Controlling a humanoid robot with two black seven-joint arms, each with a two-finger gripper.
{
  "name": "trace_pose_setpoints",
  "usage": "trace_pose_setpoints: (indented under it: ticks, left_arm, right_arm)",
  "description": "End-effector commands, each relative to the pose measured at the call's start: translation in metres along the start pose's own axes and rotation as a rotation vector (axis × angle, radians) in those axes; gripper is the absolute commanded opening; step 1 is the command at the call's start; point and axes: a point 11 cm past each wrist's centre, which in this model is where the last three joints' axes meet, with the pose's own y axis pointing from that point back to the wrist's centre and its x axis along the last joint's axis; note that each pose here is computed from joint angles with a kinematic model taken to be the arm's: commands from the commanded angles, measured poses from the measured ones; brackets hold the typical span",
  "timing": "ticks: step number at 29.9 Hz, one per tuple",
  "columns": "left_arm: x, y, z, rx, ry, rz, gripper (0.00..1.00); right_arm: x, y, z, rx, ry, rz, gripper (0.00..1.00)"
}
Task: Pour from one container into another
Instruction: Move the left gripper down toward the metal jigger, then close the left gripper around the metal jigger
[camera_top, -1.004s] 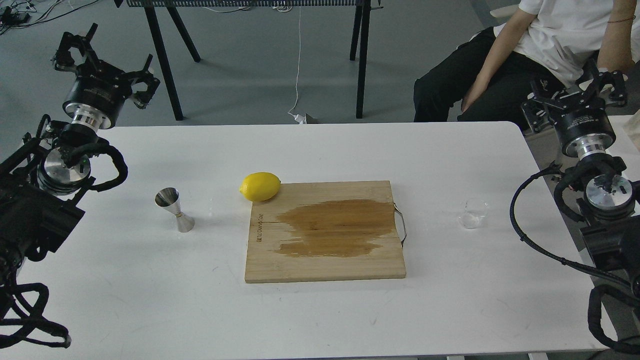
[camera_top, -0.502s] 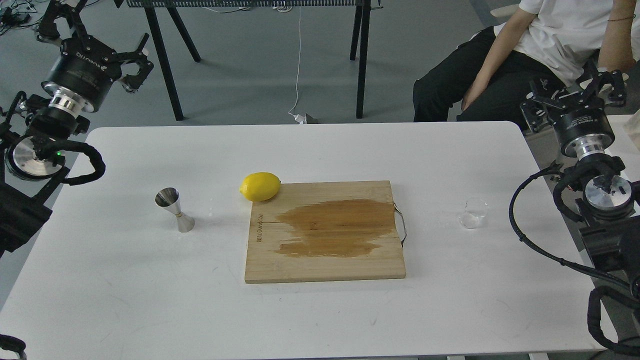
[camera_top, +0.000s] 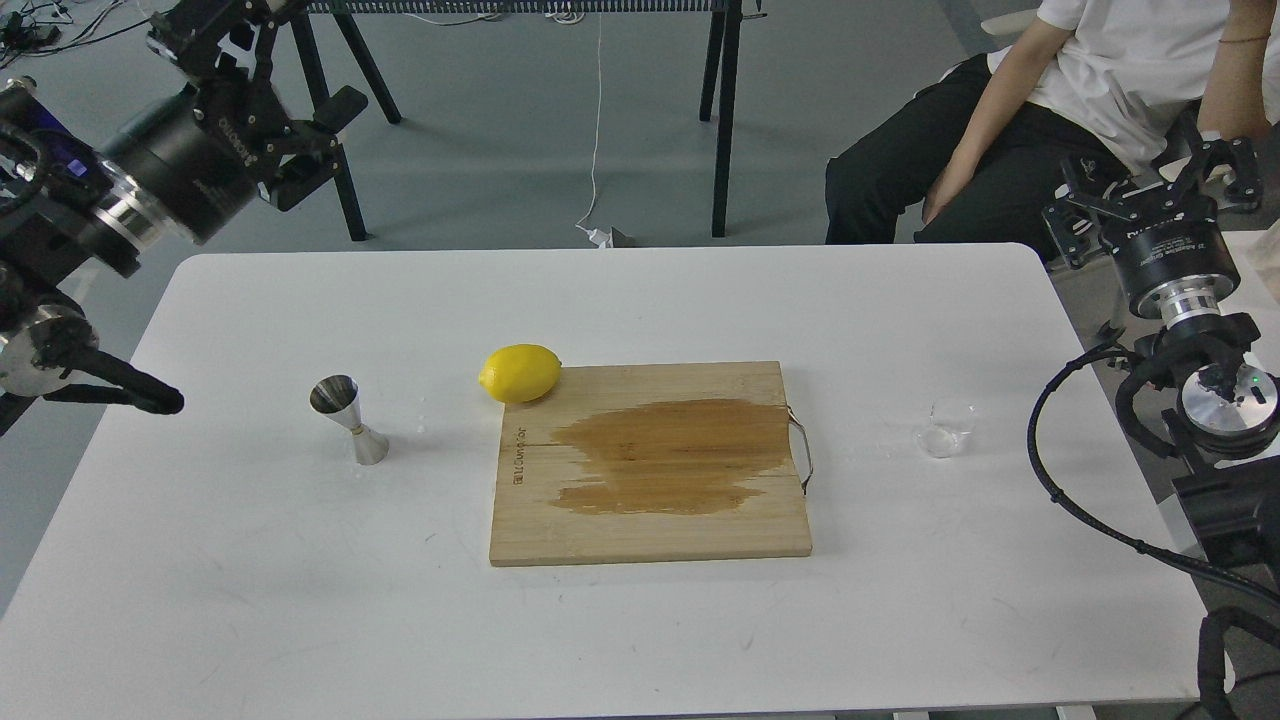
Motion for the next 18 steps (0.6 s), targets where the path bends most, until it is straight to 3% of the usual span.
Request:
trace_pose_setpoints:
  ticks: [1,10,18]
  left_arm:
    - [-0.020,0.022,-0.019,0.079,-0.186,-0.081,0.99]
    - [-0.064,0.092,-0.083,0.156,-0.634,-0.238,0.97]
    - [-0.086,0.154,-0.173,0.348,-1.047,-0.429,0.96]
  right_arm:
    - [0.003,0.005,0.001,-0.001,-0.003,0.005,1.00]
    - [0.017,0.017,0.004,-0.008,-0.003,0.035,1.00]
    - [0.016,0.018,0.006,-0.010,-0.005,0.033,1.00]
